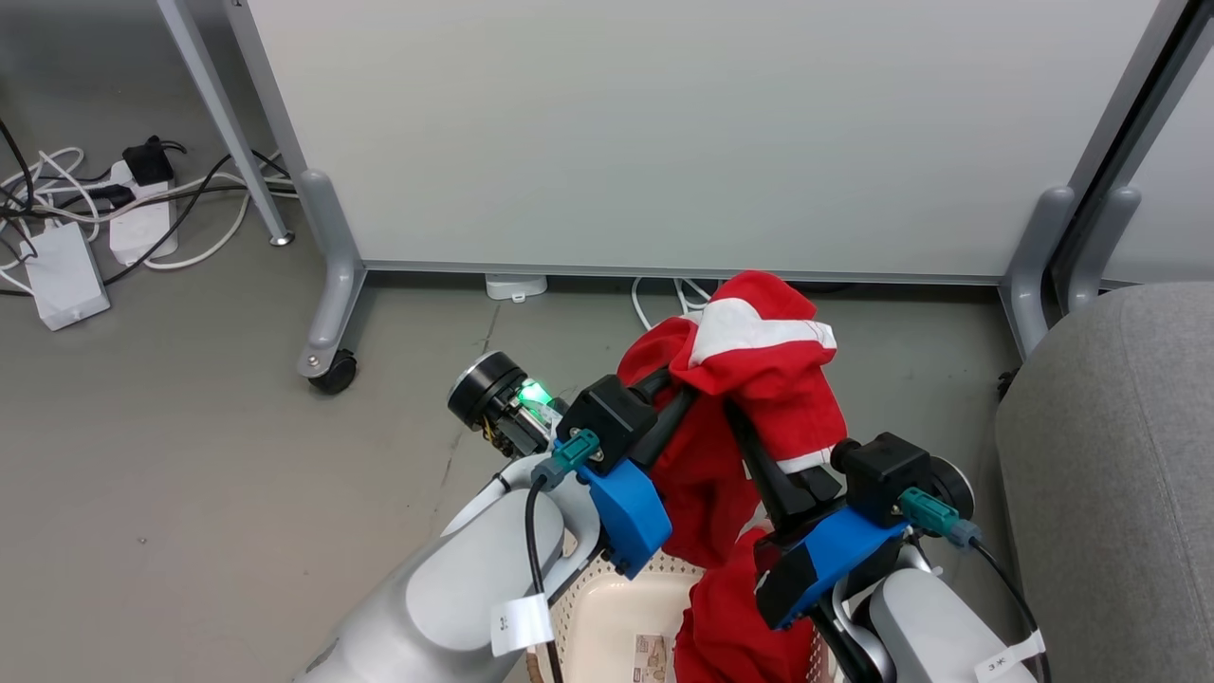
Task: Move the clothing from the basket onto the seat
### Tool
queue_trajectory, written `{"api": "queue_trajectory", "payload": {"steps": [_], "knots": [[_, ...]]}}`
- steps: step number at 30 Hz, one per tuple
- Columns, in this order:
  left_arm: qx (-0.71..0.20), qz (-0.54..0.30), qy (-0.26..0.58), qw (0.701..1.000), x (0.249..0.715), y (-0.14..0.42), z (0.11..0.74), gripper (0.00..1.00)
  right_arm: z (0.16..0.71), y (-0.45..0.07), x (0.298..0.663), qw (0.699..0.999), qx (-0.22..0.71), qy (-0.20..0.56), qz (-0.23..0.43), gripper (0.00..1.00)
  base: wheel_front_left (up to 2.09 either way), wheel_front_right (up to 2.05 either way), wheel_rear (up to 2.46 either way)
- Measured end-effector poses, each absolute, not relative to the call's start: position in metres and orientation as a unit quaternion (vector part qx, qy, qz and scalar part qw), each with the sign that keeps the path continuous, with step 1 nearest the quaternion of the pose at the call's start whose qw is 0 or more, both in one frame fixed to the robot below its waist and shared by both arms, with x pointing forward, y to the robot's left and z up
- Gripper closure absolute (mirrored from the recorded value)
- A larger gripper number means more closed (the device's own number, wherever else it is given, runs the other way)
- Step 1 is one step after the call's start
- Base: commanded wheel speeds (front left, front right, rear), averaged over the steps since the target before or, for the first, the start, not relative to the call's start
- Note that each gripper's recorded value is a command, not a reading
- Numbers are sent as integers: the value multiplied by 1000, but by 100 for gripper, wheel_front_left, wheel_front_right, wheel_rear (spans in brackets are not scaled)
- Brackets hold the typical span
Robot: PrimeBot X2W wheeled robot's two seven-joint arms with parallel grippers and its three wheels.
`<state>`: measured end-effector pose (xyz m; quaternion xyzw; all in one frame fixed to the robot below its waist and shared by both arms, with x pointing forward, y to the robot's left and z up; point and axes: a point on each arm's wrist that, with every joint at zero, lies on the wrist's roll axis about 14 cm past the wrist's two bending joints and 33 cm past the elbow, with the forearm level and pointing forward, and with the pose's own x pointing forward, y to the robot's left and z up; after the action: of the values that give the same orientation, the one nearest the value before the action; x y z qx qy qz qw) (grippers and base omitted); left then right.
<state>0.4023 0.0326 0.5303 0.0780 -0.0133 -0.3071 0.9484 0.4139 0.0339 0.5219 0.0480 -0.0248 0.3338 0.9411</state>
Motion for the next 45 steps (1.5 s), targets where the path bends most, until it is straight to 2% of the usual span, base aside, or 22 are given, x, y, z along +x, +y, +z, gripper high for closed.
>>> {"api": "queue_trajectory", "payload": {"steps": [11, 12, 13, 32, 45], "knots": [[78, -307, -11, 948, 403, 32, 529, 100, 522, 32, 414, 942, 48, -25, 331, 100, 0, 0, 0], [77, -306, -12, 949, 404, 33, 530, 91, 522, 31, 414, 942, 49, -25, 330, 100, 0, 0, 0], [75, -305, -13, 949, 404, 33, 530, 0, 522, 31, 414, 942, 49, -25, 330, 100, 0, 0, 0], [76, -315, -18, 946, 408, 24, 531, 0, 522, 14, 419, 950, 57, -25, 306, 100, 0, 0, 0], [64, -374, -3, 925, 411, -20, 509, 0, 536, -55, 438, 974, 43, -57, 215, 100, 0, 0, 0]]}}
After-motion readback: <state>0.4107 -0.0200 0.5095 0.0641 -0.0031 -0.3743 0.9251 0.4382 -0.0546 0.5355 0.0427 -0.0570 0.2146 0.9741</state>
